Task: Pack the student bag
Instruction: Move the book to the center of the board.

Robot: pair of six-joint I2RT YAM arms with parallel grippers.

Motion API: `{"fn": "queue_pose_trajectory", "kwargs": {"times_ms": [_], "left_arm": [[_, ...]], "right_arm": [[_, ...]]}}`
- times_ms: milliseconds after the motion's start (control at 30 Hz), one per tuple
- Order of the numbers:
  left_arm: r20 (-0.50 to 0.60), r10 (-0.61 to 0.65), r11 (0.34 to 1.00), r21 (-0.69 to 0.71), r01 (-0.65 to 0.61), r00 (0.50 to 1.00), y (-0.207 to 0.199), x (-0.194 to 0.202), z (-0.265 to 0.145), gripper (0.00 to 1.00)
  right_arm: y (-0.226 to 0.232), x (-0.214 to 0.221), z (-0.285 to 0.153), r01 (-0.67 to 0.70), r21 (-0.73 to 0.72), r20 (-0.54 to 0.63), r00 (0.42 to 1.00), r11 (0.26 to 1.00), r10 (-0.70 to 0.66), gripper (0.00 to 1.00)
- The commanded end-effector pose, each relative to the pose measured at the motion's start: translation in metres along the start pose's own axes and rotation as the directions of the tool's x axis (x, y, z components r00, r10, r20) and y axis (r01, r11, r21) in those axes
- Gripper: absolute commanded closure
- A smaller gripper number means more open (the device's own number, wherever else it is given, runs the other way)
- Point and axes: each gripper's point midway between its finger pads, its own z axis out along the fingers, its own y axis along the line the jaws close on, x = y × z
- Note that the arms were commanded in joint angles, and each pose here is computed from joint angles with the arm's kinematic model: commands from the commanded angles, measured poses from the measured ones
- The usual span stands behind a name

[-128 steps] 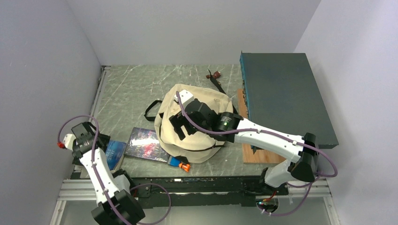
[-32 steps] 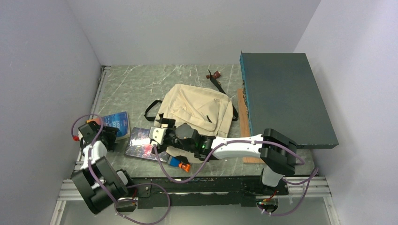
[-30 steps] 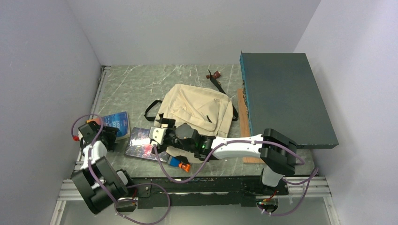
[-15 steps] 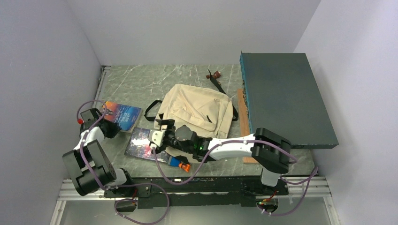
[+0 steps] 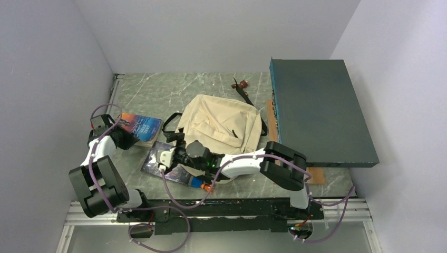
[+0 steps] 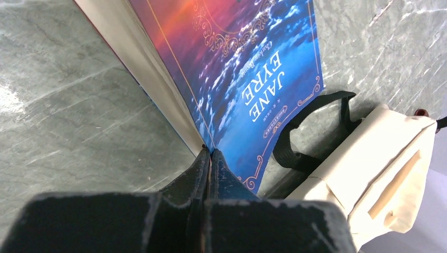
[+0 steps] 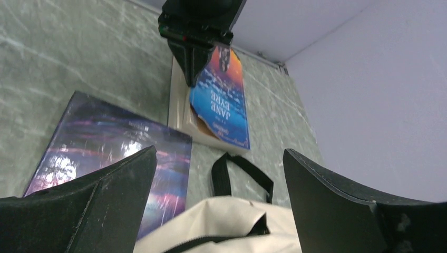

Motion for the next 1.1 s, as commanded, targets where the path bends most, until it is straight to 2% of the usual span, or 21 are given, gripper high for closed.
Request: {"fn": "queue_pose_trajectory", "kwargs": {"times_ms": [0, 167, 333, 500, 633, 800, 967, 1067], "left_arm": [[-0.041, 0.058, 0.992, 0.111, -0.053, 0.997, -0.03, 0.006, -0.015, 1.0], [-0.03, 0.088, 0.991, 0.102, -0.085, 0.996, -0.03, 0.004, -0.022, 1.0], [-0.008, 0.102, 0.992, 0.081, -0.101, 0.995, -0.024, 0.004, -0.023, 1.0], [-0.007, 0.097, 0.99, 0.107, -0.096, 0.995, -0.026, 0.006, -0.019, 1.0], [-0.026, 0.076, 0.991, 0.116, -0.073, 0.997, -0.027, 0.008, -0.015, 1.0], [-0.008, 0.054, 0.994, 0.099, -0.053, 0.998, -0.021, 0.009, -0.013, 1.0], [-0.032, 0.055, 0.996, 0.078, -0.053, 0.998, -0.017, 0.012, -0.009, 0.99], [-0.036, 0.049, 0.998, 0.052, -0.047, 0.998, -0.011, 0.013, -0.01, 0.91]], "right_arm": [[-0.013, -0.021, 0.03, -0.034, 0.019, 0.155, 0.987, 0.999, 0.03, 0.07], [-0.002, -0.008, 0.057, -0.01, -0.045, 0.165, 0.986, 0.999, 0.018, 0.06], [-0.008, -0.009, 0.053, -0.001, 0.0, 0.098, 0.995, 1.0, 0.001, 0.06], [-0.029, -0.017, 0.021, 0.021, 0.156, -0.003, 1.0, 0.988, -0.02, 0.03], [-0.035, -0.032, -0.007, -0.017, 0.121, -0.017, 1.0, 0.993, 0.019, 0.03], [-0.045, -0.046, -0.035, 0.001, 0.144, -0.092, 0.996, 0.99, 0.012, 0.03], [-0.059, -0.068, -0.067, -0.1, 0.174, -0.095, 0.988, 0.98, 0.118, 0.02], [-0.07, -0.08, -0.087, -0.194, 0.19, -0.082, 0.974, 0.963, 0.212, 0.02]]}}
